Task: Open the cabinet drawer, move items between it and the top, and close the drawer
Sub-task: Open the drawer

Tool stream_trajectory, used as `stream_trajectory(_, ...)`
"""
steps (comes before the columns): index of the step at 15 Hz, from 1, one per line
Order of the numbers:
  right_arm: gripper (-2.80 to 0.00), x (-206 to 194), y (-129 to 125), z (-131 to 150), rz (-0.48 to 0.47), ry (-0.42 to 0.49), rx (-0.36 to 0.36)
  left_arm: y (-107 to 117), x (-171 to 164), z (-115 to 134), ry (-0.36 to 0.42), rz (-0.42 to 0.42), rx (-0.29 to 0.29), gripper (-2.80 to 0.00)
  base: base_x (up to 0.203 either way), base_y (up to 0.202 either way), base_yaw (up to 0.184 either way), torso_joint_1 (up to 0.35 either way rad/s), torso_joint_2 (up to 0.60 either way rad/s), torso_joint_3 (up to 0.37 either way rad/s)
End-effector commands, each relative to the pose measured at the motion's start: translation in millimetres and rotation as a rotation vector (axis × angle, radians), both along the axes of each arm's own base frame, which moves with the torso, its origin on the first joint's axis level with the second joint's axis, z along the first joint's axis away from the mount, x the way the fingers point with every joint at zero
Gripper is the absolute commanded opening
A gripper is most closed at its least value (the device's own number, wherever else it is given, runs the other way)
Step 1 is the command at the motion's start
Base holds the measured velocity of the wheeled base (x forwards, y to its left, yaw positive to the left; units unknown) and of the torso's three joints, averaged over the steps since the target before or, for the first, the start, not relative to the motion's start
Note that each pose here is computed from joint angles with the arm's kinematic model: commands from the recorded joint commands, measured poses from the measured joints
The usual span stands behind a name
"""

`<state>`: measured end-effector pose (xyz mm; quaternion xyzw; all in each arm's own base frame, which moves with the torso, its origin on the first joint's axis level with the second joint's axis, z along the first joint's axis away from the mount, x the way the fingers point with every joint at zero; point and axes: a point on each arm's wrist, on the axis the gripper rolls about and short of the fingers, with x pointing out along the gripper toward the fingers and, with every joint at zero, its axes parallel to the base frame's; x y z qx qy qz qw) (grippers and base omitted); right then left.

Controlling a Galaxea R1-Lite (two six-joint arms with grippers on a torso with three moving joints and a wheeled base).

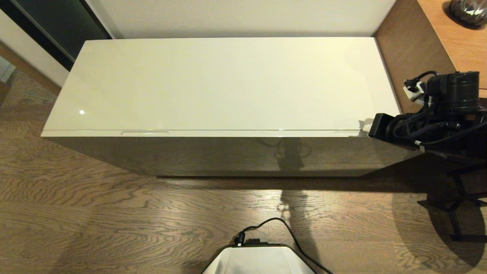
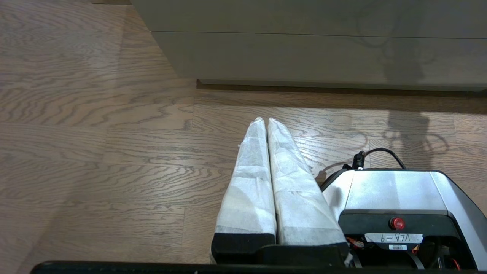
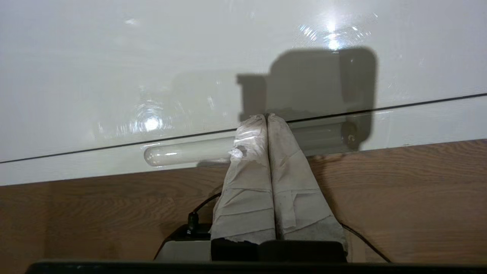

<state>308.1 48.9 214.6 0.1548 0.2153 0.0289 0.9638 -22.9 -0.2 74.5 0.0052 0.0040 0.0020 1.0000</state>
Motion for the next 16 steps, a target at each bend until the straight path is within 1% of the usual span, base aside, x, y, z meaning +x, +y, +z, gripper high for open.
stream_trajectory(1,-2.80,0,0,-9,0.001,0.035,-0.004,0,0,0,0.000,0.001,0.000,-2.80,0.000,0.000,0.000,0.000,0.00,0.000)
stream_trajectory(3,-2.80,-1,0,-20,-0.001,0.083,-0.006,0,0,0,0.000,0.001,0.000,-2.80,0.000,0.000,0.000,0.000,0.00,0.000)
stream_trajectory(6,-2.80,-3,0,-38,-0.018,0.151,0.017,0,0,0,0.000,0.001,0.000,-2.80,0.000,0.000,0.000,0.000,0.00,0.000)
stream_trajectory(8,-2.80,-6,0,-46,-0.025,0.182,0.029,0,0,0,0.001,0.001,0.000,-2.80,0.000,0.000,0.000,0.000,0.00,0.000)
stream_trajectory(9,-2.80,-6,0,-46,-0.025,0.185,0.030,0,0,0,0.000,0.001,0.000,-2.80,0.000,0.000,0.000,0.000,0.00,0.000)
stream_trajectory(11,-2.80,-15,-2,-57,-0.026,0.231,0.031,0,0,0,0.000,0.001,0.000,-2.80,0.000,0.000,0.000,0.000,0.00,0.000)
stream_trajectory(13,-2.80,-17,-2,-58,-0.026,0.234,0.032,0,0,0,0.000,0.001,0.000,-2.80,0.000,0.000,0.000,0.000,0.00,0.000)
stream_trajectory(16,-2.80,-35,-3,-59,-0.019,0.256,0.027,0,0,0,0.000,0.001,0.000,-2.80,0.000,0.000,0.000,0.000,0.00,0.000)
